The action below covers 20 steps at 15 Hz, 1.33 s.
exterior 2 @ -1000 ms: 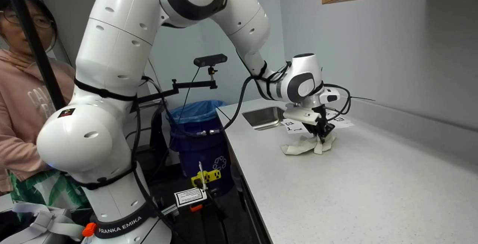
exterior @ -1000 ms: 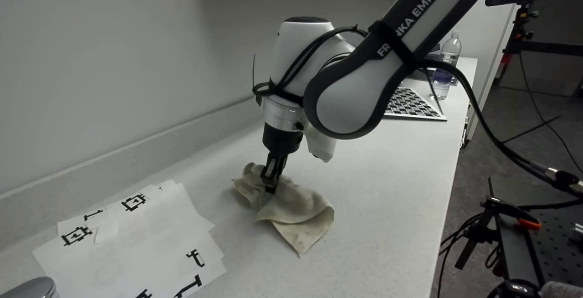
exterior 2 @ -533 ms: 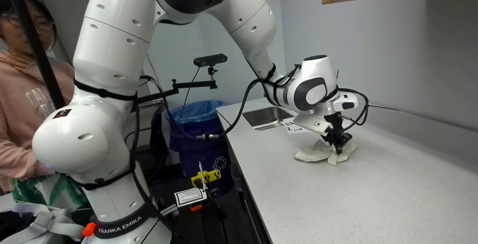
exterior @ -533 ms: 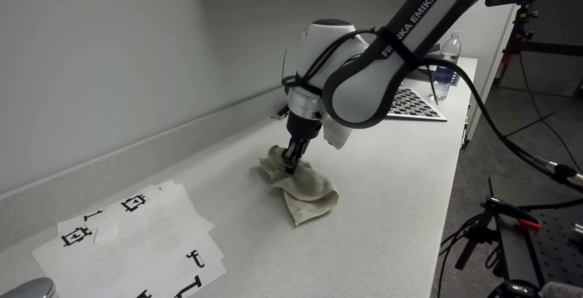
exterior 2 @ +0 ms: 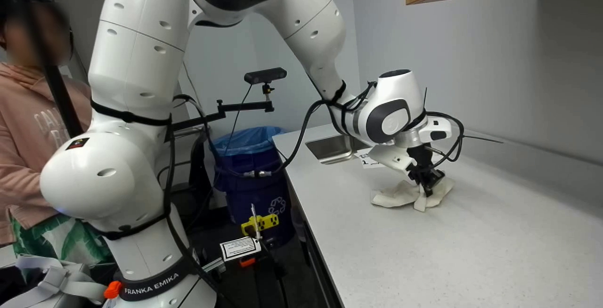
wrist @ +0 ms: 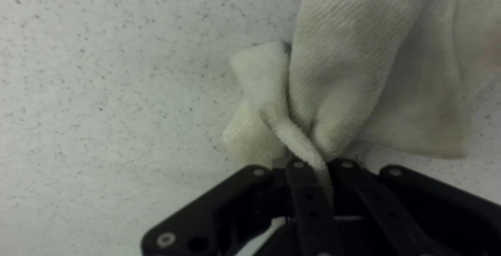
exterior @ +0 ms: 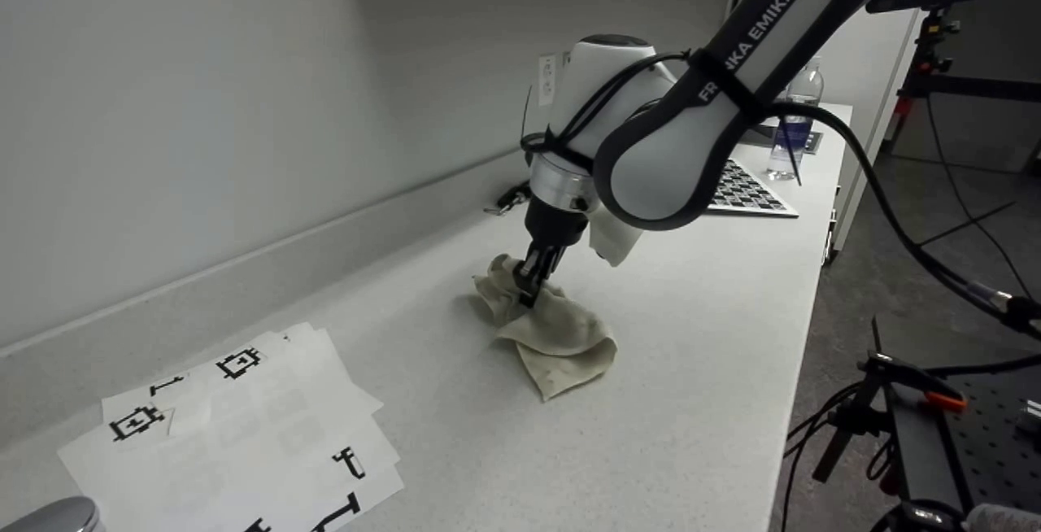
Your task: Wipe the countertop with the towel
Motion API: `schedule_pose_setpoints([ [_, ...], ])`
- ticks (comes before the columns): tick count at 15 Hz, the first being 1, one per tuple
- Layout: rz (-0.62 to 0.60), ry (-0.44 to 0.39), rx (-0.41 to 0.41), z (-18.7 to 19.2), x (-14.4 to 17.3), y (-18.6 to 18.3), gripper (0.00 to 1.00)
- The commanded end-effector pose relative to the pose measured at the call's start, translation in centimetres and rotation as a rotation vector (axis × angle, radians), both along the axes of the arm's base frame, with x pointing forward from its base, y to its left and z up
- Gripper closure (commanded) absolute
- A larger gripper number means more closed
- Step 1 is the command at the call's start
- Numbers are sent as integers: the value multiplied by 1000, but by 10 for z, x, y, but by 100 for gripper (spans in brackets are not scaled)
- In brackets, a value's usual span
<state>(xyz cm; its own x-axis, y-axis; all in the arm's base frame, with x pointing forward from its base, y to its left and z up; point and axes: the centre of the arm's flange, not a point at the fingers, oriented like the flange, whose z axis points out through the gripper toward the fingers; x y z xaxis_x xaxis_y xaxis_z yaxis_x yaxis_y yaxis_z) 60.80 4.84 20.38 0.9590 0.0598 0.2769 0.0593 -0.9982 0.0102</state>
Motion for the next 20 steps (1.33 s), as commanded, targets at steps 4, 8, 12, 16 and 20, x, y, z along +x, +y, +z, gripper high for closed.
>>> schedule_pose_setpoints([
  [4, 175, 4, 10, 12, 6, 86, 98],
  [8, 335, 50, 17, 9, 2, 149, 98],
  [12, 411, 97, 19, 2, -1, 171, 98],
  [16, 360, 94, 8, 1, 3, 141, 98],
  [20, 247, 79, 1, 3, 2, 87, 98],
])
